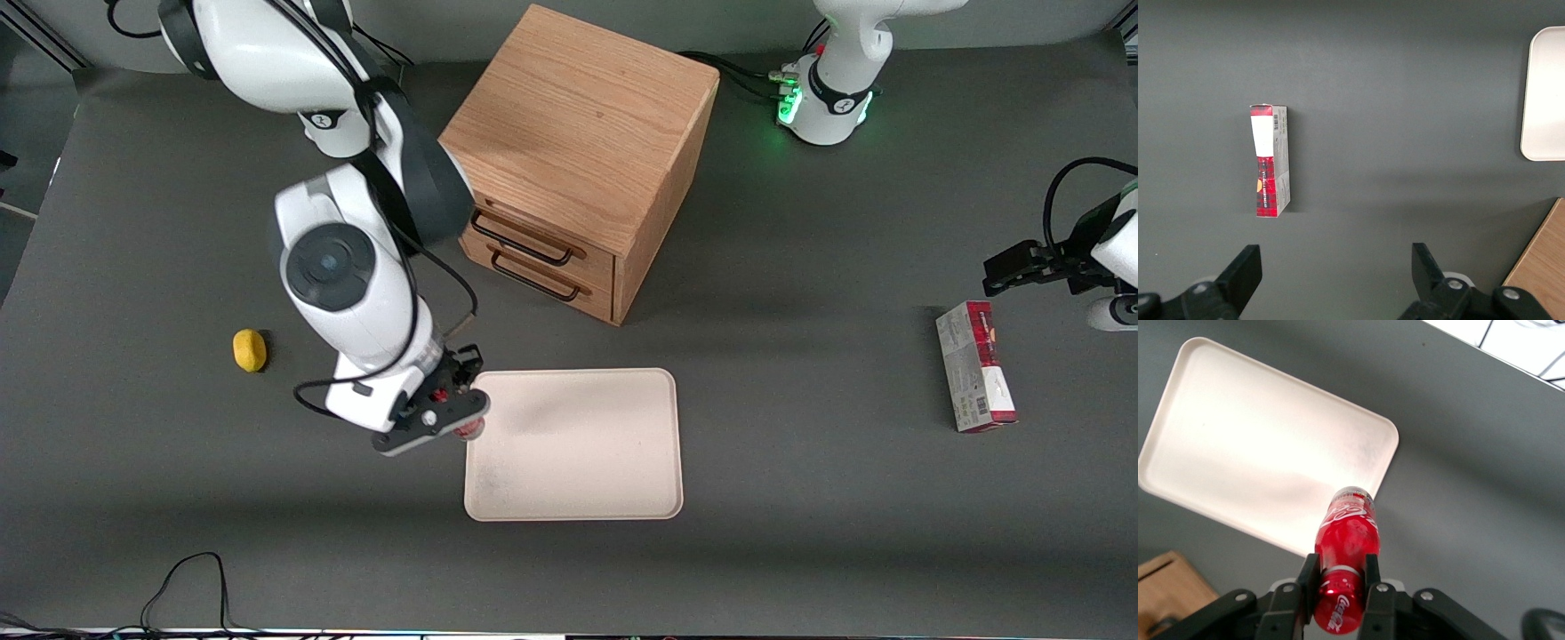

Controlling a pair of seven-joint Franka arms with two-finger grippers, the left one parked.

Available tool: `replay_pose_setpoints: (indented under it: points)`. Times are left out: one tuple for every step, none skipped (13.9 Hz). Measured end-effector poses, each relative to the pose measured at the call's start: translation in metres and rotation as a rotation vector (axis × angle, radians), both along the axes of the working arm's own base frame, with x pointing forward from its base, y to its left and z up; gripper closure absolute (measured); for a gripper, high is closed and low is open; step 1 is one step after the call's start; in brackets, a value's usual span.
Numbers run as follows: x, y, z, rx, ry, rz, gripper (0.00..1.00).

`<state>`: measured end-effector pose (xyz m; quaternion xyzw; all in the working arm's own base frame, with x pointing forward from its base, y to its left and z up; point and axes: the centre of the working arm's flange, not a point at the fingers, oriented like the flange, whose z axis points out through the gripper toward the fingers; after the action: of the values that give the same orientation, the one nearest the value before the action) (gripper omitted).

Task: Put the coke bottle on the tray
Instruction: 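Carry the held bottle over the cream tray with the right gripper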

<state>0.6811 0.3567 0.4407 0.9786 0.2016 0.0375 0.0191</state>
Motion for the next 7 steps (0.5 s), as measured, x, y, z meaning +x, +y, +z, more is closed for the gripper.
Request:
replay_pose_setpoints:
  points:
    - [0.006,0.004,-0.02,-0.001,-0.007,0.002,0.69]
    - [0.01,0.006,-0.039,-0.003,-0.013,0.004,0.69]
    - [0.015,0.008,-0.057,-0.005,-0.017,0.005,0.69]
    - [0.018,0.008,-0.071,-0.007,-0.02,0.004,0.69]
    - [0.021,0.007,-0.083,-0.01,-0.02,0.003,0.69]
    - [0.023,0.006,-0.091,-0.011,-0.02,0.002,0.69]
    - [0.024,0.006,-0.098,-0.014,-0.017,0.001,0.69]
